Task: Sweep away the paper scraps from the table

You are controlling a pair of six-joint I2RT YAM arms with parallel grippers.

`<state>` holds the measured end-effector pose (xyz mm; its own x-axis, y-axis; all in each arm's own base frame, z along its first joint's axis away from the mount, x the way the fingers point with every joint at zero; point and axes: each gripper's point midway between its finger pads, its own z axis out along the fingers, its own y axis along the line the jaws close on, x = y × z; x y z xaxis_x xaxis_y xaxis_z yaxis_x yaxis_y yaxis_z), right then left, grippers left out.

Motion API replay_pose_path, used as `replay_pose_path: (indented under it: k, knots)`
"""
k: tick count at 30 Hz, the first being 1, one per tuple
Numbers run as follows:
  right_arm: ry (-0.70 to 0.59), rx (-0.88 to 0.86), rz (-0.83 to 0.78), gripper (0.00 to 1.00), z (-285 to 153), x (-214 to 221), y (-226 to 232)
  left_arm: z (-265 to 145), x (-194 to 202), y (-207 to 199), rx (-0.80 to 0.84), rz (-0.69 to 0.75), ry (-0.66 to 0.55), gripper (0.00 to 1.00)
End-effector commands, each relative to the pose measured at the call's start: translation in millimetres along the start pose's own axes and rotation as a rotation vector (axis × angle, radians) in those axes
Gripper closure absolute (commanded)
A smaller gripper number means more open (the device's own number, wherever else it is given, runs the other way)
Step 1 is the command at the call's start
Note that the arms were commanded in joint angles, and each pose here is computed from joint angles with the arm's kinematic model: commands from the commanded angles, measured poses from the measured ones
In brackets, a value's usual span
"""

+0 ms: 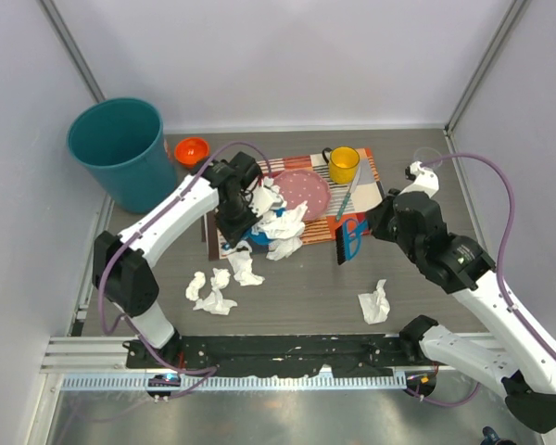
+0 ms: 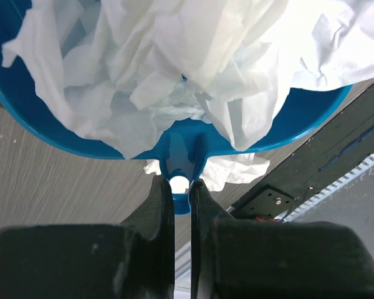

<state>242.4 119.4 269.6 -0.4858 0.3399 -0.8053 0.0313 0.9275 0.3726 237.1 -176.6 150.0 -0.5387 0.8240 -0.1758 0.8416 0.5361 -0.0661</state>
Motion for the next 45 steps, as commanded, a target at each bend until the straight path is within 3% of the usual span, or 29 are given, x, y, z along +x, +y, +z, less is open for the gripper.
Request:
replay_pose_path:
  k: [1, 21, 45]
  knots:
    - [-0.036, -0.035, 0.000, 0.99, 2, -12, 10, -34, 7, 15, -0.047, -0.023, -0.045, 1.00]
    - [0.018, -0.054, -0.031, 0.99, 13, 0, 18, -116, 35, 84, -0.013, -0.253, -0.155, 1.00]
    - [0.068, -0.059, -0.047, 0.99, 18, 21, 11, -183, 85, 167, -0.314, -0.453, -0.254, 1.00]
